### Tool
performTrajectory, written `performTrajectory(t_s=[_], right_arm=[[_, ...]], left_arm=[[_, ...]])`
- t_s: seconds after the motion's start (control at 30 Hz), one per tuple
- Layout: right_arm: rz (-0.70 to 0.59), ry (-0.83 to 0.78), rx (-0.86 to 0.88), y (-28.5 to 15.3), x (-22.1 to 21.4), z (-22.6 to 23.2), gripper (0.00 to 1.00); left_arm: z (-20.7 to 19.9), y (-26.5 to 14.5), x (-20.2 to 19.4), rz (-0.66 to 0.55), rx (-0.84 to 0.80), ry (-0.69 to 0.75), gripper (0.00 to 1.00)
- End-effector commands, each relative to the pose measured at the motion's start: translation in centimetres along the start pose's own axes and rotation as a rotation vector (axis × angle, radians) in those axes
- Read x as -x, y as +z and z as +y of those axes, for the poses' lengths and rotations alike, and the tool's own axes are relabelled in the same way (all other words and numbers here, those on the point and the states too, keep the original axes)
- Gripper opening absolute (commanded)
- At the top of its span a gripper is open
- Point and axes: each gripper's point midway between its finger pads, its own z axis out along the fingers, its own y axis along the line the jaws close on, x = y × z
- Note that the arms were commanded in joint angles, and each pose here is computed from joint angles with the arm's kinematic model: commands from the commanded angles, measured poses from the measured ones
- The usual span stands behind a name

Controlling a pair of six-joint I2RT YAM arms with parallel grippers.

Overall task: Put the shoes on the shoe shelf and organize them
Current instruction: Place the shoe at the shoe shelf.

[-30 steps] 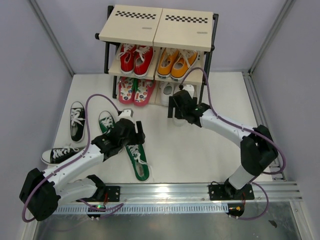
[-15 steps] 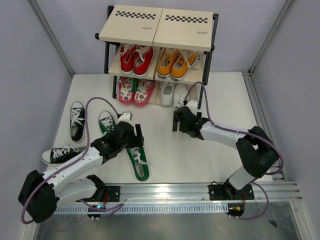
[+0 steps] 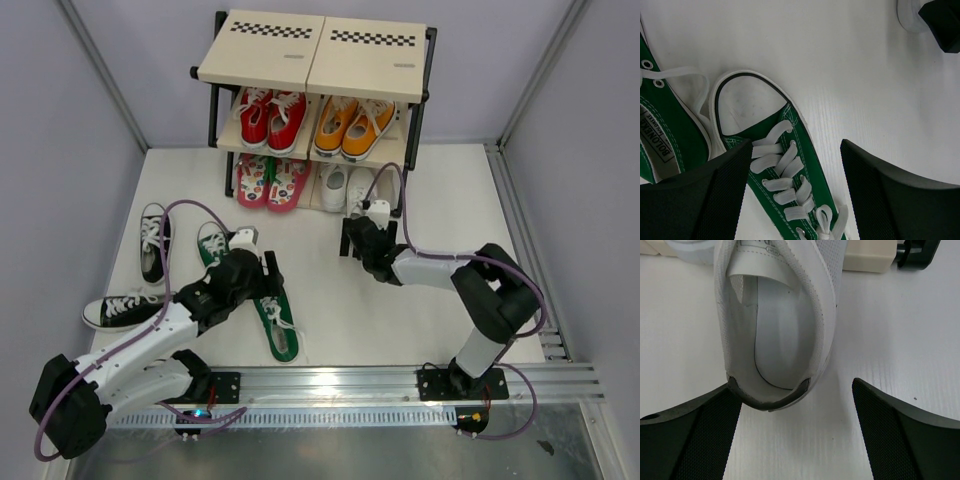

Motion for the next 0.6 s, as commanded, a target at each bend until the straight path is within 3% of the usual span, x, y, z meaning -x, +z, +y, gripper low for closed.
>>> performTrajectory(t_s=[0.0,0.23,0.4,0.57], right_arm=[[-0.086,0.025,0.001,0.9,1.9,1.5,0.92],[-0.067,0.008,-0.008,1.6,1.2,2.1,0.88],[-0.09,-0.002,-0.018,1.7,1.9,2.1,0.69],[-0.095,-0.005,-0.041,2.1,2.4,2.2,0.57]], left_arm=[[0.2,0.0,0.3,-0.022,0.011,-0.008,0.75],[0.7,0.1,0.2,-0.023,0.036,0.011,0.74],[1.1,0.0,0.4,-0.033,0.051,0.018,0.75],[1.1,0.0,0.5,-0.035,0.052,0.025,0.76]])
